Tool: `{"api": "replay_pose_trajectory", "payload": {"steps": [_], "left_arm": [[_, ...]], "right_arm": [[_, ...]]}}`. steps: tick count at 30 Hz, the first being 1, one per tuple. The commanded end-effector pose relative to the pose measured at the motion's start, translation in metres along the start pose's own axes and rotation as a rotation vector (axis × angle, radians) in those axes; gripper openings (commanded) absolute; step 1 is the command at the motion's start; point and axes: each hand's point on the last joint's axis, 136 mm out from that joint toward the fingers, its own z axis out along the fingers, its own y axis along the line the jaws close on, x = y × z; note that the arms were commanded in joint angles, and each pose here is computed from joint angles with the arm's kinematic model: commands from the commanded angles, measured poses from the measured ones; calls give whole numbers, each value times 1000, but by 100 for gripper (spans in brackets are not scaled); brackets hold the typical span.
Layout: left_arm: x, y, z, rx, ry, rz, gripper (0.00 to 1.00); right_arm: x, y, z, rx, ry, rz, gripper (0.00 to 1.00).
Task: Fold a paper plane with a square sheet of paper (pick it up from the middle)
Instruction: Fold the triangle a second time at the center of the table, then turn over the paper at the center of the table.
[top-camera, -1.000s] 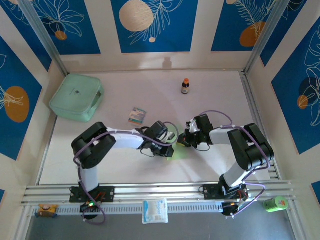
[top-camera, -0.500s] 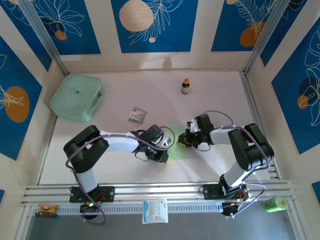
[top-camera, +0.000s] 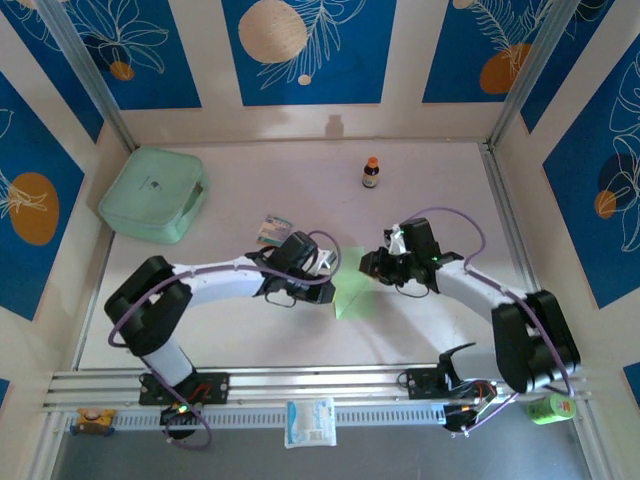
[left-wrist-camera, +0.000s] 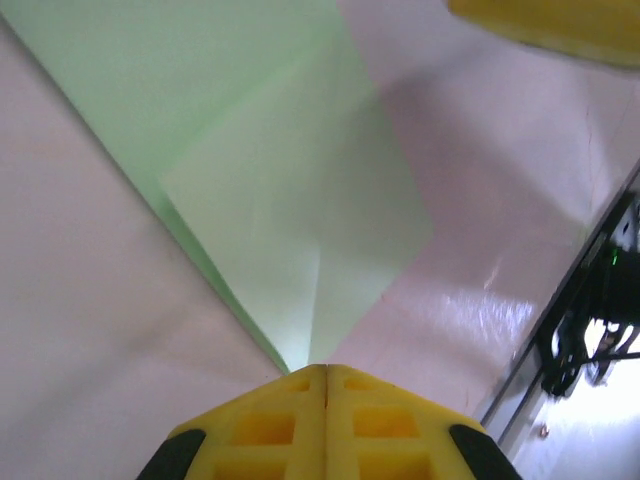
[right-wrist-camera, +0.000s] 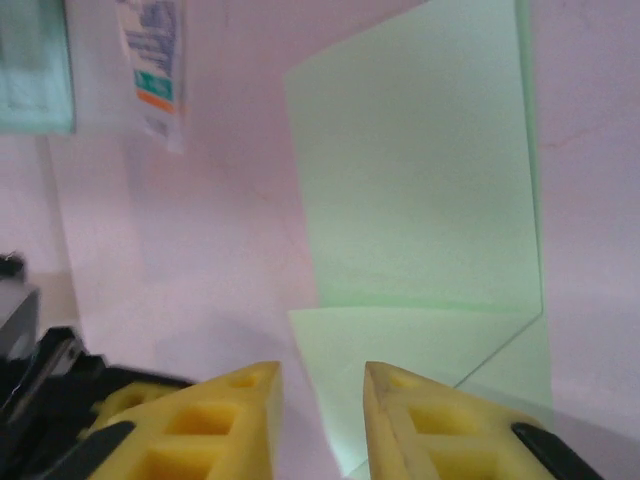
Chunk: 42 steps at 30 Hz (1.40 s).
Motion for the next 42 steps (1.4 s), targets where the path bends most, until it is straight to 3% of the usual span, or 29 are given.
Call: {"api": "replay_pose_trajectory", "payload": {"steps": [1,10,19,24,30,35,42], "left_arm": [[-30,-11,5,47,-33,13,6],[-39,8,35,24,48,23,6],[-18,36,56,-14,113,-11,4],[-12,38,58,-1,120,-23,3],[-17,31,55,32,92,-36,3],[-17,28,54,41,99,-45,3],[-12,29,53,39,113,-51,3]], "right_arm": [[29,-22,-12,83,33,112,38],[71,-29,-15,100,102,201,41],[87,-39,-7,173,136,234,40],[85,-48,-9,232,120,272,40],[84,-49,-28,313,25,445,40],[77,-38,-50,333,-36,434,42],[82,-35,-56,330,-27,442,42]]}}
